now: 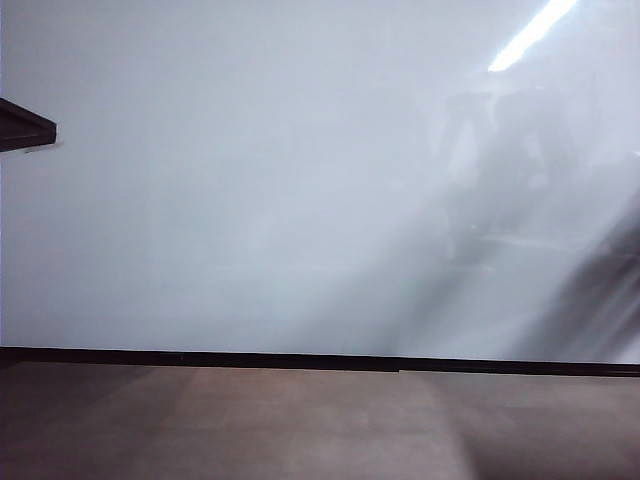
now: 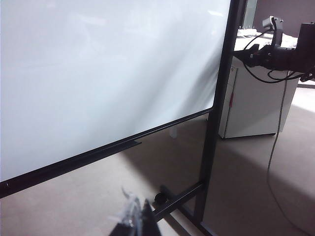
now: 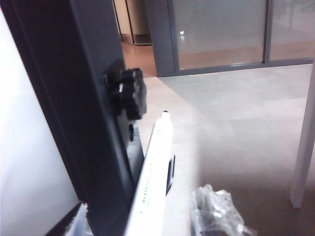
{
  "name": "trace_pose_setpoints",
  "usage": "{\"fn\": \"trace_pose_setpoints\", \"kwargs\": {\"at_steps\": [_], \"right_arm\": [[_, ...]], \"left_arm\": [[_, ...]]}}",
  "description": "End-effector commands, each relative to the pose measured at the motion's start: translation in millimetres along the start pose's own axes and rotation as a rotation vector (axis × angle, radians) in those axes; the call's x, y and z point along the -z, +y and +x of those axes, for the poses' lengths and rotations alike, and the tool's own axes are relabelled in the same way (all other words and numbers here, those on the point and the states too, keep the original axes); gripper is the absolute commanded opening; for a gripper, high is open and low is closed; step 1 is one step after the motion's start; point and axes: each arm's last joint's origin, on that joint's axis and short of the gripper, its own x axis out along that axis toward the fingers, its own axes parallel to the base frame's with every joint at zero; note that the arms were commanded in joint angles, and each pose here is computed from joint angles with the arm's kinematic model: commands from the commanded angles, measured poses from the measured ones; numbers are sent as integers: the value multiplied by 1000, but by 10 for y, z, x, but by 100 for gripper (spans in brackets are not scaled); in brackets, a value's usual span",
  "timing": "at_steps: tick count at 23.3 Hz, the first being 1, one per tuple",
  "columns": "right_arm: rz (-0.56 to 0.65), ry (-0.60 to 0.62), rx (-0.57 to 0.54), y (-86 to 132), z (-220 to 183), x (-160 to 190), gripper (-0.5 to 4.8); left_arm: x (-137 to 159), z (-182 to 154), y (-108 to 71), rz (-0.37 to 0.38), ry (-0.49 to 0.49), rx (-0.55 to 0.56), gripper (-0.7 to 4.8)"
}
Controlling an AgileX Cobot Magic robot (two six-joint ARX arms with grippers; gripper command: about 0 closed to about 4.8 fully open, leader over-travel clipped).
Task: Reach to the right to find the marker pen, pick it up, and write the number 17 on the whiteboard.
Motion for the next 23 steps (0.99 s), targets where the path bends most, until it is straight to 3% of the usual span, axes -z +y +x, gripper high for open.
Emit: {"fn": "trace_pose_setpoints", "kwargs": {"at_steps": [1, 5, 7, 9, 13, 16, 19, 21, 23], "right_arm": [[-8, 4, 16, -9, 10, -10, 261], [-10, 5, 15, -9, 14, -12, 259], [-10, 4, 14, -10, 15, -13, 198], [-11, 4, 14, -10, 16, -14, 186], [-11, 3, 14, -11, 18, -17, 111], [-13, 0, 14, -13, 23, -24, -4], [2, -38, 36, -39, 7, -66, -6], [37, -135, 88, -107, -53, -220, -6], [26, -249, 175, -170, -232, -664, -6]], "left_arm": [[-11, 0, 0, 1, -9, 2, -5], [-11, 0, 0, 0, -9, 2, -5], [-11, 0, 0, 1, -9, 2, -5], [-11, 0, 0, 1, -9, 2, -5], [-11, 0, 0, 0, -9, 2, -5], [-11, 0, 0, 0, -9, 2, -5], [-11, 0, 0, 0, -9, 2, -5], [-11, 0, 0, 1, -9, 2, -5], [-11, 0, 0, 0, -9, 2, -5]]}}
